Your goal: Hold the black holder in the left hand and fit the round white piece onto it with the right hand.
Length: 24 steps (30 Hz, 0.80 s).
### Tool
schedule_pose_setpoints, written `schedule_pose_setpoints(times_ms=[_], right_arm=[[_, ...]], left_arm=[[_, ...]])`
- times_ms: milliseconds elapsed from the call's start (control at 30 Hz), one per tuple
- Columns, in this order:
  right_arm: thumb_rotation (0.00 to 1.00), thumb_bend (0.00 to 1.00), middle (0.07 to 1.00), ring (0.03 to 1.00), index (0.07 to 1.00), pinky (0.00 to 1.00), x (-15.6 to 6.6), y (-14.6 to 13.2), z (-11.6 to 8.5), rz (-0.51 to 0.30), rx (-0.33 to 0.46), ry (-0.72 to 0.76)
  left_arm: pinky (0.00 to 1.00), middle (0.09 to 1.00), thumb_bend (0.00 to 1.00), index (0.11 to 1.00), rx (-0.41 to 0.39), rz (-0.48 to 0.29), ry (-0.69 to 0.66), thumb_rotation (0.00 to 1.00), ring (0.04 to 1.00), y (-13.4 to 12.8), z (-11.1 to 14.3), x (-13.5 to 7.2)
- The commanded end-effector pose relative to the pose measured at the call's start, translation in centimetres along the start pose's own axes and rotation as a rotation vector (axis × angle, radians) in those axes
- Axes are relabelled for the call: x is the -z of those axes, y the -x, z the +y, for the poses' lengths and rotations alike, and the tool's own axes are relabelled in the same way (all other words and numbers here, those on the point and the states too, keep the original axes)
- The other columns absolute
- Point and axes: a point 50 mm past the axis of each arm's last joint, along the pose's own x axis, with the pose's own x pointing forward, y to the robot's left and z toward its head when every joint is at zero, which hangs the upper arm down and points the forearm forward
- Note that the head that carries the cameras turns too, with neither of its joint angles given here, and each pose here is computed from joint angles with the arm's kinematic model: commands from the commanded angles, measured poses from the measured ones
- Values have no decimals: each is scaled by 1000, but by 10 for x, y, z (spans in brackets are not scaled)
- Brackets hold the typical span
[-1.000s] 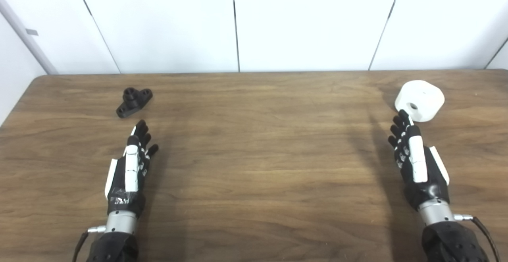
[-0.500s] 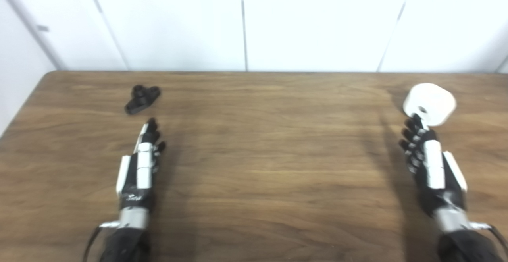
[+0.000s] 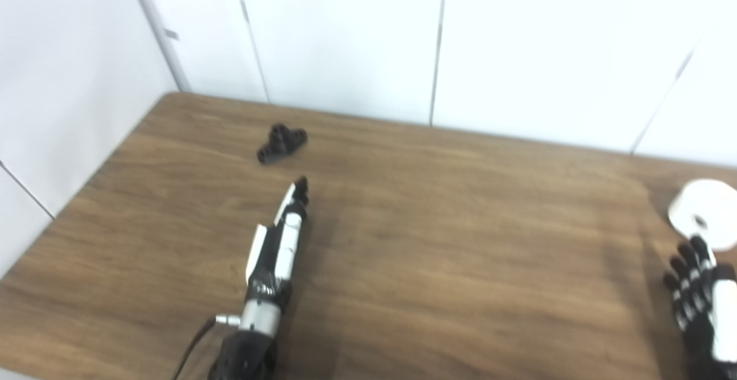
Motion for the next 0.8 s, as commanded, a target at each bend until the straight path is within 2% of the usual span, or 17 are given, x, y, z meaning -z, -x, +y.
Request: schedule_pose_setpoints(times_ms=[0,100,167,267,433,667,767], right_arm=[[1000,591,1000,1000,1000,1000,-11,-4,-1,-80,-20,7],[1000,615,1000,1000,1000,1000,-8,-5,-1,-93,-11,10],[1000,571,1000,1000,1000,1000,-6,-4,-1,-101,8,11],[1000,559,1000,1000,1000,1000,-2,-4,-1,-106,15,16],[989,624,1000,1000,1000,1000,2,-3,-1,-95,16,28],[955,637,998,1000,999,1000,6,-3,-5,-93,18,21],[947,662,989,999,993,1000,5,-2,-6,-85,20,23]], left_arm=[[1000,1000,457,1000,16,14,-6,953,1000,1,-7,8],[1000,1000,468,1000,17,24,-13,948,1000,1,-9,12],[1000,1000,472,1000,17,25,-13,944,1000,2,-9,14],[1000,1000,465,1000,18,25,-8,942,1000,2,-9,16],[1000,1000,483,1000,15,24,-8,935,1000,3,-10,19],[1000,1000,488,1000,18,23,-28,926,1000,5,-13,20],[1000,1000,549,1000,21,29,-37,900,1000,5,-13,19]])
